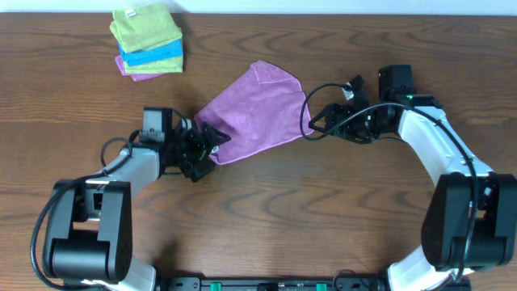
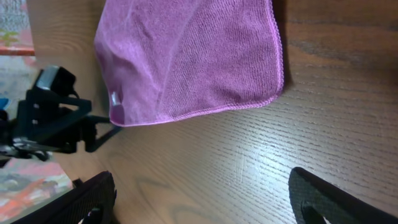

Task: Fold the cloth
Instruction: 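Reach the left gripper to the cloth's labeled left corner, then grasp the labeled corner with the left gripper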

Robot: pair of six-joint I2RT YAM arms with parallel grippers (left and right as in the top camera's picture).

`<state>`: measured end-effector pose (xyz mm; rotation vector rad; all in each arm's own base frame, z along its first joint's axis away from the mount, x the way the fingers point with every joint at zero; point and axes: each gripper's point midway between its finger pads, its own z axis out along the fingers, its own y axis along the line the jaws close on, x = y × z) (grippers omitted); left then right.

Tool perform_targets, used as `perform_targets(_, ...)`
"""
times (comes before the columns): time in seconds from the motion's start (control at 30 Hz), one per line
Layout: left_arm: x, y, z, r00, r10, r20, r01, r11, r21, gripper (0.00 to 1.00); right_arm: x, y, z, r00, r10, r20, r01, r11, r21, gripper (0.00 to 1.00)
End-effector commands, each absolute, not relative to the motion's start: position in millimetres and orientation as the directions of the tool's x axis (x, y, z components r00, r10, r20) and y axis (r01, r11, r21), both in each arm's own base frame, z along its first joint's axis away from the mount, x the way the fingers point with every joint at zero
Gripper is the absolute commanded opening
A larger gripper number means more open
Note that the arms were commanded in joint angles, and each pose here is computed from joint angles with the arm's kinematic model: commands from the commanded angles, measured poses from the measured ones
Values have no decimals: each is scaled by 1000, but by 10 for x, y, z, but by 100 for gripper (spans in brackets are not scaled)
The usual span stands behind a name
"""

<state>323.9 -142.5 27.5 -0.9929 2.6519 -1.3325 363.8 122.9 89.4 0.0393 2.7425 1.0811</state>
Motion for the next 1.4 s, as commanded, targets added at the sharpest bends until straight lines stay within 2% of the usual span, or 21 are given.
perform_targets(0.0,3121,-1422,121,-749,-577,325,-604,395,-692,95,3620,1253,894,-984,107,-141,-24,708,706,89)
perform_targets(0.07,3124,-1420,111,-749,-580,320,-600,391,-697,95,3620,1253,894,-984,107,-141,-24,708,706,89)
perform_targets(0.1,3133,-1407,100,-747,-587,312,-601,395,-695,100,3620,1253,894,-984,110,-139,-20,708,706,89)
perform_targets(0.23,3199,-1367,81,-744,-610,271,-589,409,-697,88,3621,1253,894,-984,117,-132,-11,707,707,89)
perform_targets(0.27,3225,-1360,77,-745,-617,253,-582,416,-699,84,3621,1254,895,-984,118,-132,-10,706,708,88)
perform_targets(0.3,3250,-1358,75,-747,-622,236,-574,423,-701,70,3620,1253,894,-984,118,-131,-10,707,707,89)
perform_targets(0.33,3267,-1355,70,-747,-626,222,-569,430,-701,48,3620,1254,894,-984,118,-131,-10,706,708,88)
perform_targets(0.47,3294,-1383,44,-755,-631,176,-549,463,-696,38,3612,1280,920,-985,114,-128,-14,691,723,89)
perform_targets(0.53,3305,-1427,58,-779,-610,145,-512,487,-708,31,3611,1280,920,-985,114,-127,-13,691,723,89)
perform_targets(0.6,3304,-1461,67,-789,-599,135,-497,495,-713,16,3610,1280,919,-985,114,-127,-13,691,722,89)
perform_targets(0.63,3305,-1473,74,-792,-595,135,-493,494,-716,6,3610,1280,919,-985,114,-127,-13,692,722,89)
perform_targets(0.87,3343,-1503,151,-833,-546,89,-413,507,-756,6,3604,1294,919,-986,103,-134,-26,693,721,91)
perform_targets(0.9,3325,-1516,154,-839,-537,95,-410,507,-758,12,3599,1294,917,-986,103,-132,-24,693,721,92)
perform_targets(0.97,3294,-1541,164,-847,-521,106,-405,503,-763,42,3587,1293,914,-987,103,-126,-20,693,721,92)
perform_targets(1.0,3284,-1557,175,-851,-513,113,-402,498,-768,48,3582,1293,912,-987,103,-123,-17,693,721,92)
perform_targets(1.13,3266,-1574,189,-854,-505,125,-403,490,-773,54,3548,1292,904,-989,102,-106,-5,693,721,92)
perform_targets(1.23,3236,-1545,143,-845,-516,137,-427,500,-754,54,3533,1292,901,-990,103,-98,1,693,721,93)
perform_targets(1.37,3081,-1376,-82,-763,-611,211,-584,512,-630,53,3504,1292,895,-991,103,-83,12,693,721,92)
